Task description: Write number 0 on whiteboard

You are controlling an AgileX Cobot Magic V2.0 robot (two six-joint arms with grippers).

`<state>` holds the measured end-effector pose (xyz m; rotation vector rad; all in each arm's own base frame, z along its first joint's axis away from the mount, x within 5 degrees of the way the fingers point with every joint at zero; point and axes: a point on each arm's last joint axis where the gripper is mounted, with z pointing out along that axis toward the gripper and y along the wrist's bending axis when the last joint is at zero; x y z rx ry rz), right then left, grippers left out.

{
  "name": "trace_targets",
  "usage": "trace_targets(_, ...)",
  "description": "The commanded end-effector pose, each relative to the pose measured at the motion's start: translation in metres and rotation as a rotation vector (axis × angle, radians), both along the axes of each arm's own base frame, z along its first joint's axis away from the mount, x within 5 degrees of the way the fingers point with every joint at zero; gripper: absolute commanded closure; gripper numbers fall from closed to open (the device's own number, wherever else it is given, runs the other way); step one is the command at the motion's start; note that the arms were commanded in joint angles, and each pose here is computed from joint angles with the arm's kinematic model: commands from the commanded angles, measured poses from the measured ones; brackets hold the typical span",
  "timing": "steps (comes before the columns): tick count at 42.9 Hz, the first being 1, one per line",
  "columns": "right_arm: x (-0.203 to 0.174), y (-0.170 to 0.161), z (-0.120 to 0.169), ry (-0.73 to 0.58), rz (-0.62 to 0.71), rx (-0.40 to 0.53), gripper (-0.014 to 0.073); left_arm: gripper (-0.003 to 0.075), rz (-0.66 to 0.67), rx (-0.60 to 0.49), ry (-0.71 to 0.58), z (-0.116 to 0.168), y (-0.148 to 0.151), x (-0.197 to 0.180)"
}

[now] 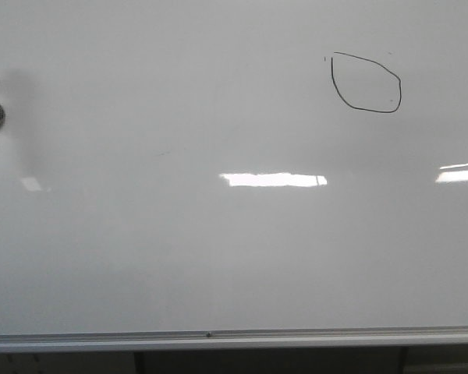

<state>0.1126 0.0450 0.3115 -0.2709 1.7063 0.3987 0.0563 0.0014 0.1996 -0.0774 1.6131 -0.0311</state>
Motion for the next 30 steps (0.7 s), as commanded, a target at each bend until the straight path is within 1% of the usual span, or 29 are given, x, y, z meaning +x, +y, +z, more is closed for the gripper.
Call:
trace_targets(1,0.002,-0.004,0.012,-0.051,-0.044,0.019,0.0665,0.0739,0.005,-0.016,-0.076,0.001,0.000,-0.001)
trace_targets(11,0.002,-0.005,0.012,-0.065,-0.063,0.018,0.0665,0.0740,0.005,-0.016,-0.076,0.001,0.000,-0.001)
trace_targets(14,0.002,-0.007,0.014,-0.093,-0.078,-0.018,0.0665,0.0740,0.005,-0.016,-0.076,0.001,0.000,-0.001)
trace_targets(18,-0.004,-0.010,0.011,-0.137,-0.079,-0.109,0.0665,0.0740,0.005,-0.016,-0.076,0.001,0.000,-0.001)
trace_targets(22,-0.013,-0.014,-0.002,-0.154,-0.092,-0.174,0.0665,0.0740,0.005,-0.016,-0.076,0.001,0.000,-0.001)
trace_targets(25,-0.019,-0.019,-0.018,-0.145,-0.124,-0.188,0.0665,0.0739,0.005,-0.016,-0.076,0.001,0.000,-0.001)
trace_targets(30,-0.027,-0.028,-0.048,-0.107,-0.206,-0.184,0.0665,0.0740,0.005,-0.016,-0.076,0.001,0.000,-0.001)
